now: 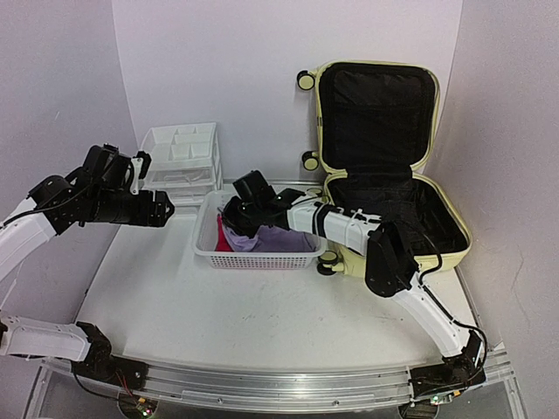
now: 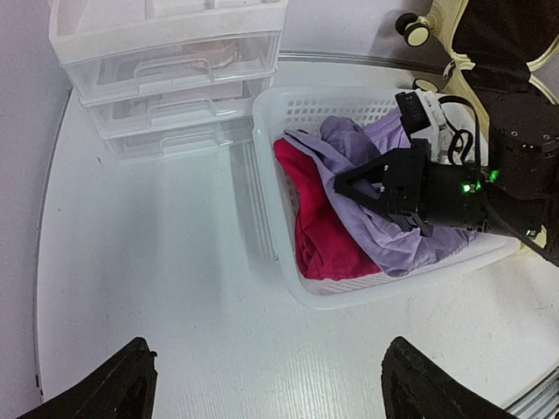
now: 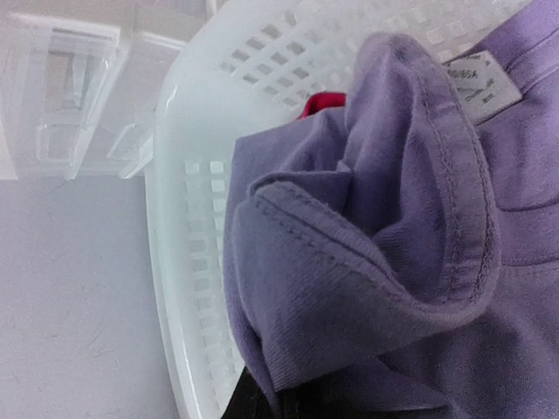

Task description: Open, take out, and arrange the luggage

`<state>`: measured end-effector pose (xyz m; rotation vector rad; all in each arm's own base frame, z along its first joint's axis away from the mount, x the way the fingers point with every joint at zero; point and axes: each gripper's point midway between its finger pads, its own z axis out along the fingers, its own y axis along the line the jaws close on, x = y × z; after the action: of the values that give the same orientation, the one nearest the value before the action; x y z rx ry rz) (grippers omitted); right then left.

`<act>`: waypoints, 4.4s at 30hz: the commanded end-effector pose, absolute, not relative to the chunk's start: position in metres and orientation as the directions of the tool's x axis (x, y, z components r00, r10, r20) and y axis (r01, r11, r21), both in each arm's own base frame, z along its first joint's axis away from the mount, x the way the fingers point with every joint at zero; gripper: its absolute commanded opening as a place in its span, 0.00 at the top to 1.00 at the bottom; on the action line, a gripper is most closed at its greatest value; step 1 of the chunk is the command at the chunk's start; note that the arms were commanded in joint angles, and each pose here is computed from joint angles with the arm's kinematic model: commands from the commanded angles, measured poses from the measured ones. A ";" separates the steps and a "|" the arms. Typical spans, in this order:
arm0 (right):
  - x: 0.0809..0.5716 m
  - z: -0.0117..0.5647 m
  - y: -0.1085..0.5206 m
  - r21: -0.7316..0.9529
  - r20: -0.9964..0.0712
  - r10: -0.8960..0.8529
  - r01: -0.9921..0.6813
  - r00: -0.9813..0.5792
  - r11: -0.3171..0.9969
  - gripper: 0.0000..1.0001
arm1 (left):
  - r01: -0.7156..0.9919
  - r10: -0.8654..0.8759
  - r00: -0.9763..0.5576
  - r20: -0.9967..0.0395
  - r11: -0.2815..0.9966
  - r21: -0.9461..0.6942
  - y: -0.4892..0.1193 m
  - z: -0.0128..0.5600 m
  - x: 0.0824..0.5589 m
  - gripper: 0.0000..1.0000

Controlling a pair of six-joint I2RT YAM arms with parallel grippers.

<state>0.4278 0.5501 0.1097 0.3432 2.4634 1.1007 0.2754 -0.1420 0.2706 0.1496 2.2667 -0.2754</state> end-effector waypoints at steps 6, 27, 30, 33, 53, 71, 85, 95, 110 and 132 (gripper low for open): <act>0.416 0.186 0.587 0.779 -0.489 0.179 -0.335 -0.854 0.531 0.02 | 0.180 -0.027 -0.638 -0.770 0.967 -0.183 -0.140 0.272 0.275 0.10; 0.376 0.203 0.519 0.749 -0.444 -0.197 -0.482 -0.874 0.454 0.02 | 0.289 0.055 -0.734 -0.677 0.927 -0.238 -0.190 0.230 0.298 0.10; 0.381 0.187 0.541 0.774 -0.442 -0.234 -0.500 -0.866 0.387 0.02 | 0.310 0.065 -0.735 -0.675 0.917 -0.250 -0.196 0.229 0.299 0.10; 0.395 0.168 0.556 0.746 -0.513 -0.227 -0.561 -0.828 0.359 0.02 | 0.370 0.088 -0.738 -0.669 0.882 -0.292 -0.208 0.230 0.292 0.12; 0.396 0.211 0.581 0.697 -0.661 -0.121 -0.665 -0.741 0.267 0.12 | 0.322 -0.244 -0.707 -0.664 0.724 -0.609 -0.190 0.278 0.362 0.45; 0.385 0.208 0.578 0.623 -0.734 -0.165 -0.749 -0.659 0.225 0.51 | 0.321 -0.143 -0.846 -0.513 0.632 -0.705 -0.237 0.212 0.438 0.41; 0.378 0.218 0.575 0.606 -0.750 -0.179 -0.770 -0.637 0.199 0.54 | 0.340 -0.050 -0.861 -0.506 0.684 -0.646 -0.270 0.161 0.462 0.42; 0.378 0.216 0.573 0.605 -0.746 -0.176 -0.764 -0.642 0.222 0.53 | 0.342 -0.028 -0.867 -0.498 0.693 -0.634 -0.274 0.149 0.466 0.71; 0.369 0.207 0.493 0.534 -0.606 -0.217 -0.594 -0.765 0.601 0.02 | 0.287 -0.103 -0.808 -0.580 0.791 -0.541 -0.249 0.147 0.494 1.00; 0.386 0.120 0.522 0.713 -0.436 -0.113 -0.419 -0.893 0.562 0.31 | 0.261 -0.109 -0.817 -0.566 0.805 -0.533 -0.245 0.143 0.493 0.92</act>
<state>0.3812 0.5000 0.1016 -0.4310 2.5466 1.1061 0.4791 -0.2456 0.1171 0.1054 2.4735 -0.8244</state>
